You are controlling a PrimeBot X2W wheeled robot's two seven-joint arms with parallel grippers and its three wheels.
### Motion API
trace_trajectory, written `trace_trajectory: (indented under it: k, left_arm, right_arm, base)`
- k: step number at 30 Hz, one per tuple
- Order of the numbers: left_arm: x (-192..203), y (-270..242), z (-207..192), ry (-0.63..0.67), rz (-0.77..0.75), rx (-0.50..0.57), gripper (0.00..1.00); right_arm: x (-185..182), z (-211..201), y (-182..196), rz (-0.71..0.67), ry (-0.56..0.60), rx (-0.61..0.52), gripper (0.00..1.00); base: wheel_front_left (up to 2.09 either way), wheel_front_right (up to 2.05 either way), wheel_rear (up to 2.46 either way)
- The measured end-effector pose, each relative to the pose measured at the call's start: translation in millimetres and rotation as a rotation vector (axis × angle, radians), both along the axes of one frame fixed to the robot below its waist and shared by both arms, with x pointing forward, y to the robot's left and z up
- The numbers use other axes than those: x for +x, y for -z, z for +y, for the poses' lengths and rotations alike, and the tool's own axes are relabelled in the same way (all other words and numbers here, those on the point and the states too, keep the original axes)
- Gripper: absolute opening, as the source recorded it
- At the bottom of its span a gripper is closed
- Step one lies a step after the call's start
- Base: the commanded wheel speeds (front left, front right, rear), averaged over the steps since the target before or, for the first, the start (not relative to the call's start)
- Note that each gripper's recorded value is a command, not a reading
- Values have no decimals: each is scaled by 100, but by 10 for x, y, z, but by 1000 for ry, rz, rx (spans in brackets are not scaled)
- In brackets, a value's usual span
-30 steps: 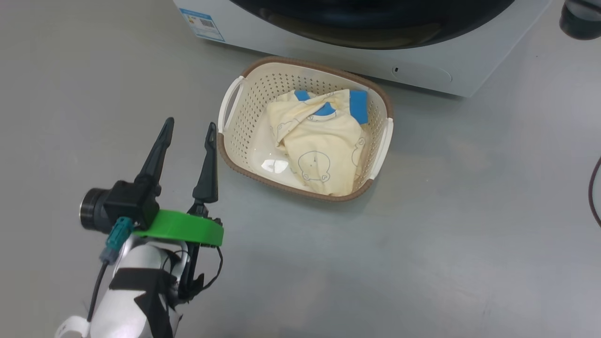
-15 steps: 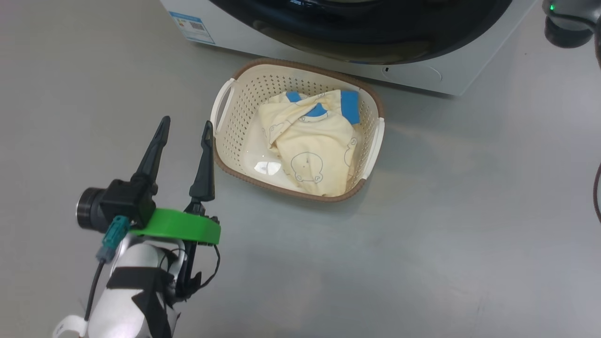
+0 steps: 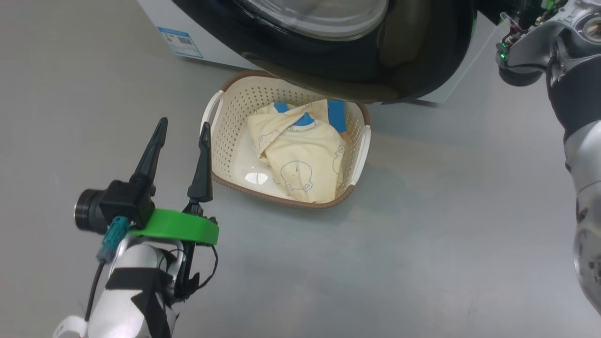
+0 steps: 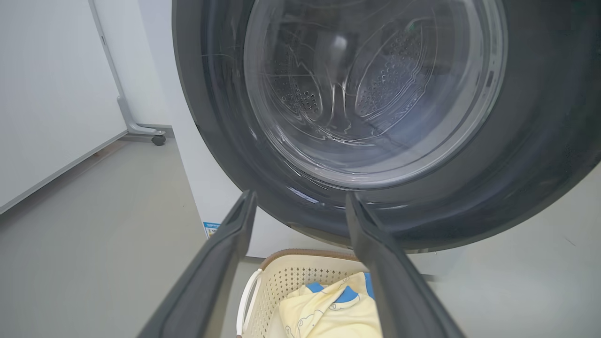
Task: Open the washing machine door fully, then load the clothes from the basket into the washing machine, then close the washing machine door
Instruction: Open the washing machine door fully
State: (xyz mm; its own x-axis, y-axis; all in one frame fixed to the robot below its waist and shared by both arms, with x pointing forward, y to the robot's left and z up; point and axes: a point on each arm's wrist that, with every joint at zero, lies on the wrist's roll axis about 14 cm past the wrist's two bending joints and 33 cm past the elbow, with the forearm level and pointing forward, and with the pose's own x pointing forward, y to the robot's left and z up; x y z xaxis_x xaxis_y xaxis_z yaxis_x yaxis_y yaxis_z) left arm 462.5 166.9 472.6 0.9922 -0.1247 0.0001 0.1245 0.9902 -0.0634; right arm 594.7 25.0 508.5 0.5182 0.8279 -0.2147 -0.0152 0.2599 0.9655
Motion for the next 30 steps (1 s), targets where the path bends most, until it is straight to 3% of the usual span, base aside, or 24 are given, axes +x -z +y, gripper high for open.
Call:
trace_trajectory:
  k: [30]
  left_arm:
    - [-238,-145,-68,17,-17,17,100]
  right_arm:
    - [-1490,635,-171,-65,-396,123,0]
  base:
    - [0,0,0]
